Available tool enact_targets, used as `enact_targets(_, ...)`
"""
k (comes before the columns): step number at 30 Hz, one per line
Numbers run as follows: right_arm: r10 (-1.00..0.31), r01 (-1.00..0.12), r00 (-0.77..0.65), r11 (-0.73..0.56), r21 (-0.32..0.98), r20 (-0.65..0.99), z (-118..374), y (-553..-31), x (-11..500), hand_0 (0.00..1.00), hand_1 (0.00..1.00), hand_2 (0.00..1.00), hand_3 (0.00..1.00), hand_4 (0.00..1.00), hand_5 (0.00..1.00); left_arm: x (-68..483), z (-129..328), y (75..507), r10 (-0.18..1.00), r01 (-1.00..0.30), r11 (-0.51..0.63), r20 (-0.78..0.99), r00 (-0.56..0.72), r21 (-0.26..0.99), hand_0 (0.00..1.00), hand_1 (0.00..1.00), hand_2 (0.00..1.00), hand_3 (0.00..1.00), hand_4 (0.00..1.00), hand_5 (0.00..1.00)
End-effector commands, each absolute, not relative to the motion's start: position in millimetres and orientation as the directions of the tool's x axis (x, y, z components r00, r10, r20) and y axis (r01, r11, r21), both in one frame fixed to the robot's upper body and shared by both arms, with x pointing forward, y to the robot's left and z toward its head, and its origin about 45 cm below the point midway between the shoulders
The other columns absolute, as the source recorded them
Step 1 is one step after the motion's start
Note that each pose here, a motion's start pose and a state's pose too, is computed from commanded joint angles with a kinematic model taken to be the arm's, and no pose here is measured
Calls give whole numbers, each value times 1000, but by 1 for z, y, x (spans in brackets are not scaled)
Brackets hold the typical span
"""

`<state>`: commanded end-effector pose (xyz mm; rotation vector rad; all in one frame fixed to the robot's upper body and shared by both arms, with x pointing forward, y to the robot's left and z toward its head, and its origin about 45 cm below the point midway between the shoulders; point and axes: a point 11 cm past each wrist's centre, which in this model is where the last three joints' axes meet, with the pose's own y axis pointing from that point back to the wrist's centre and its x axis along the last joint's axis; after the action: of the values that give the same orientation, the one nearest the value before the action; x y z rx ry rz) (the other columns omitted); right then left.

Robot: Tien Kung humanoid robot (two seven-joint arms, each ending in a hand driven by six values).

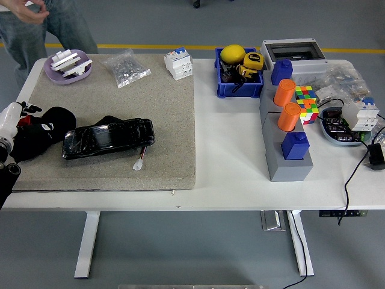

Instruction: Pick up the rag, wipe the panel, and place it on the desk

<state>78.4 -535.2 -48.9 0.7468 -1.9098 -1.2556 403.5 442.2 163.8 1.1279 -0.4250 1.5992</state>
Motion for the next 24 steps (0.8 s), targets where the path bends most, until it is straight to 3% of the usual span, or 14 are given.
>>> enact_targets(16,-783,-90,-571,359,929,247,-49,-534,82,748,281,644,611,998,548,404,148,435,508,-882,-368,858,73,293,903,823,785,665,895,308)
enact_targets(17,-784,-93,-571,359,929,246,-48,-534,83,747,282,644,610,998,548,404,149,435,502,-884,-374,862,62,281,453,721,763,597,797,162)
enact_targets(22,-784,-101,-572,361,927,243,-48,-534,86,747,282,644,610,998,548,406,151,436,490,-878,-393,870,52,274,453,721,763,597,797,162)
enact_targets(23,-784,-102,-572,361,927,242,-47,-534,87,747,282,644,610,998,547,406,152,437,487,-878,-395,872,50,271,374,516,656,574,518,2)
enact_targets(24,-783,-103,-573,361,927,241,-47,-534,87,747,282,644,610,998,547,406,152,437,483,-877,-398,874,48,268,374,516,656,574,518,2)
